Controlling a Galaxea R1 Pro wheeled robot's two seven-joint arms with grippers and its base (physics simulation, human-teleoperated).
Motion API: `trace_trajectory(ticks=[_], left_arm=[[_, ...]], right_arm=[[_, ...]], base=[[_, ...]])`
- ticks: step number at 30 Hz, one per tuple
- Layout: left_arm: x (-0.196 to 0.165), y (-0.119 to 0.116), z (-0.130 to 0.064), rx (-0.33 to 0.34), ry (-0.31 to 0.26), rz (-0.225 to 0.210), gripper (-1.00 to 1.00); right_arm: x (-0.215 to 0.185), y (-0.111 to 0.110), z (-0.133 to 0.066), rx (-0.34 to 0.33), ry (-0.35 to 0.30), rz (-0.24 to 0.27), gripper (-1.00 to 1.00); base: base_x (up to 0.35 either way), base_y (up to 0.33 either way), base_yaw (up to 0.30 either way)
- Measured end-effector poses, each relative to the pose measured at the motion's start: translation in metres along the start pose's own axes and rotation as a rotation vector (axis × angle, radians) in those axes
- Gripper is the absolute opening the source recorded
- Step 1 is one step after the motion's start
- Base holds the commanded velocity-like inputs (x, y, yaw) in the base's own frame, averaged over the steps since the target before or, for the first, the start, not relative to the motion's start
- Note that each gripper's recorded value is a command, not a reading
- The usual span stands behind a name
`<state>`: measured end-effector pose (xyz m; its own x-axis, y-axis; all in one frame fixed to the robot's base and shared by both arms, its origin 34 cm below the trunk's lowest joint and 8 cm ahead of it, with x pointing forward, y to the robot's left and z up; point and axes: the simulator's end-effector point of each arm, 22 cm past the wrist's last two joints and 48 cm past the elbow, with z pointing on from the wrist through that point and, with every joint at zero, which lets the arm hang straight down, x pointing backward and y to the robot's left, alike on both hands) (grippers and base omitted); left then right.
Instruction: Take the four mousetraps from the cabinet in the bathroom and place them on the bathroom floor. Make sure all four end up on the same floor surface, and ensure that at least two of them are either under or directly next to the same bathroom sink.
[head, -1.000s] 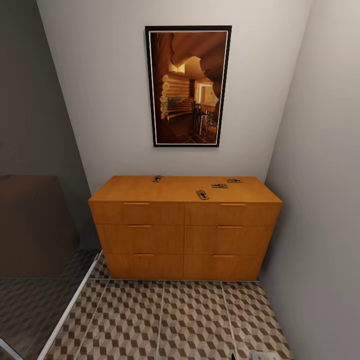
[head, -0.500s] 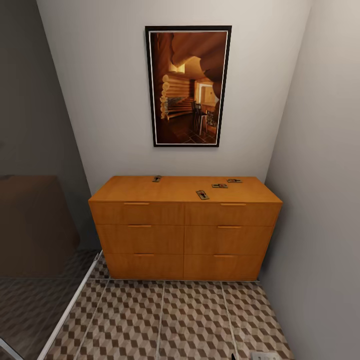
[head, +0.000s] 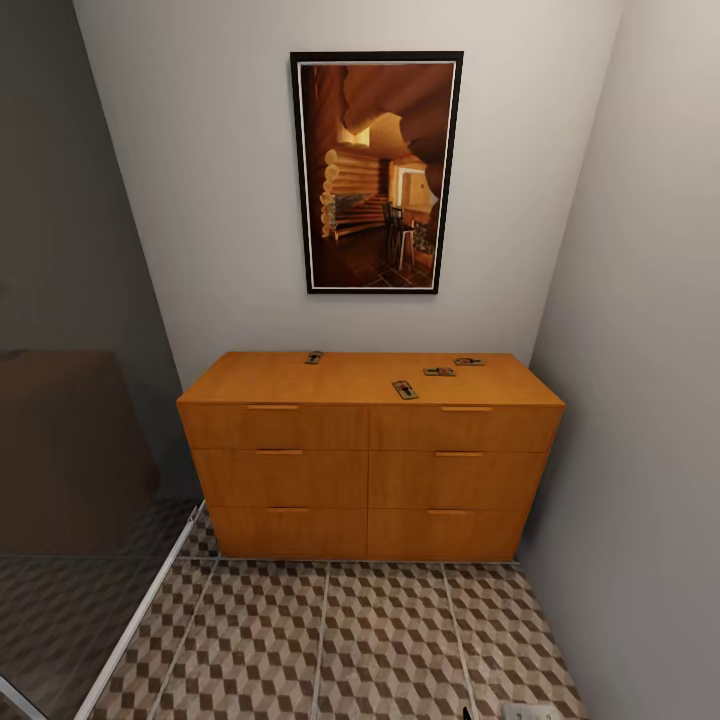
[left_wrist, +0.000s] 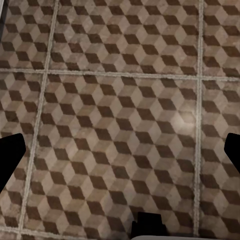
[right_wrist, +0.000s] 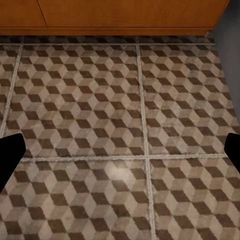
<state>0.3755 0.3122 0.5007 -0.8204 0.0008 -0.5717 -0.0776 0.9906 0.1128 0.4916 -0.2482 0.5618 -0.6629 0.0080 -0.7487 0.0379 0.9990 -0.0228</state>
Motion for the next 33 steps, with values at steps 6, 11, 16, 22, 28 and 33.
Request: trace_trajectory(ticks=[6, 11, 16, 22, 28, 33], left_arm=[[-0.0002, 0.0, 0.0, 0.0, -0.001, 0.0, 1.0], [0.0, 0.0, 0.0, 0.0, 0.0, 0.0, 1.0], [0.0002, 0.0, 0.0, 0.0, 0.001, 0.0, 1.0], [-0.0004, -0.0009, 0.0, 0.004, -0.001, -0.001, 1.0], [-0.0006, -0.001, 0.0, 0.004, -0.002, 0.0, 1.0], [-0.0005, -0.001, 0.0, 0.005, -0.002, 0.0, 1.0]], right_arm=[[0.0, 0.0001, 0.0, 0.0, 0.0, 0.0, 1.0], [0.0, 0.0, 0.0, 0.0, 0.0, 0.0, 1.0], [0.0, -0.0003, 0.0, 0.001, 0.0, 0.001, 1.0], [0.0, -0.0004, 0.0, 0.001, 0.0, 0.001, 1.0], [0.0, -0.0007, 0.0, 0.002, 0.0, 0.001, 1.0], [-0.0001, -0.0016, 0.0001, 0.004, 0.0, 0.001, 1.0]], base=[[0.0, 0.0, 0.0], [0.0, 0.0, 0.0], [0.0, 0.0, 0.0], [0.0, 0.0, 0.0], [0.0, 0.0, 0.0], [0.0, 0.0, 0.0]])
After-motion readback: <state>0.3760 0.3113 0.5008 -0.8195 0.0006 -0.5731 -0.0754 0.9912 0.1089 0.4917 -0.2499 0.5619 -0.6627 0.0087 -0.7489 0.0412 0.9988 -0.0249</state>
